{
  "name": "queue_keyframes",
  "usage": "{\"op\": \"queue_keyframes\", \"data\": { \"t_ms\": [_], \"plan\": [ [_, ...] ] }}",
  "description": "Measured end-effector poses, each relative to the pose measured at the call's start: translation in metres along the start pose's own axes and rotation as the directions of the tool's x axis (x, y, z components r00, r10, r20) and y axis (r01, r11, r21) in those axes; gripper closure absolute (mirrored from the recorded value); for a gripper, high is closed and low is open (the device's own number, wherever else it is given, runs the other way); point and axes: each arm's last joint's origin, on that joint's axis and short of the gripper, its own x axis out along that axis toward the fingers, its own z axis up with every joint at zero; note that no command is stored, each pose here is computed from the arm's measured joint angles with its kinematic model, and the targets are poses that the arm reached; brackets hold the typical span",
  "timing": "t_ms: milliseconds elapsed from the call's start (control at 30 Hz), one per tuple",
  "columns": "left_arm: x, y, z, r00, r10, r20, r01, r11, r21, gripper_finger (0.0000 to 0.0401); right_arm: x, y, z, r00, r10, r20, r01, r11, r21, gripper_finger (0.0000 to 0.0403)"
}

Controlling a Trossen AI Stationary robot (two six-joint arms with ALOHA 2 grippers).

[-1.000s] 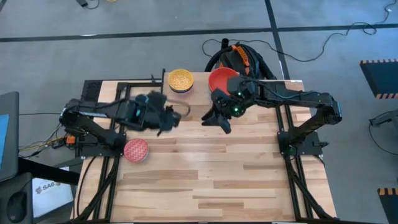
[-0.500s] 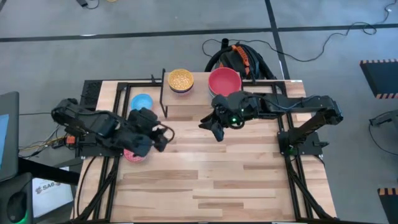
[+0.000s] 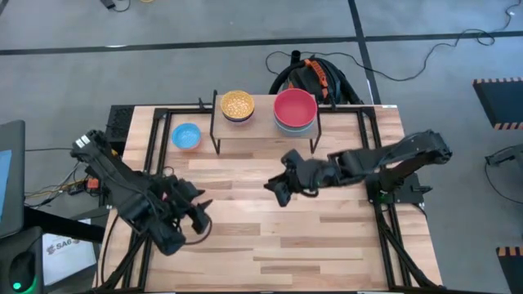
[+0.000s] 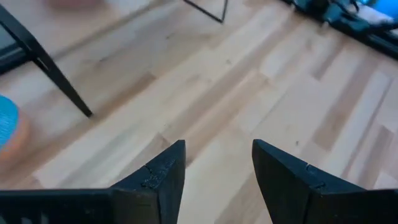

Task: Place and stack bowls onto a shelf
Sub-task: Stack the patterned red bowl on top of the patterned yellow bowl on the shelf

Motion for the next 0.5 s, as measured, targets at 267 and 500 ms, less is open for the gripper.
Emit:
{"op": "queue_keyframes", "data": {
  "t_ms": [267, 500],
  "plan": [
    [0.014, 0.002, -0.052, 0.994, -0.062, -0.092, 0.065, 0.997, 0.03, 0.023, 0.017, -0.013, -0.038, 0.999, -0.013, 0.03, 0.009, 0.993, 0.12, 0.0244],
    [0.034, 0.012, -0.084, 0.984, -0.066, -0.166, 0.069, 0.998, 0.013, 0.023, 0.065, -0.033, -0.053, 0.994, -0.103, -0.017, 0.104, 0.992, 0.075, 0.0244]
  ]
}}
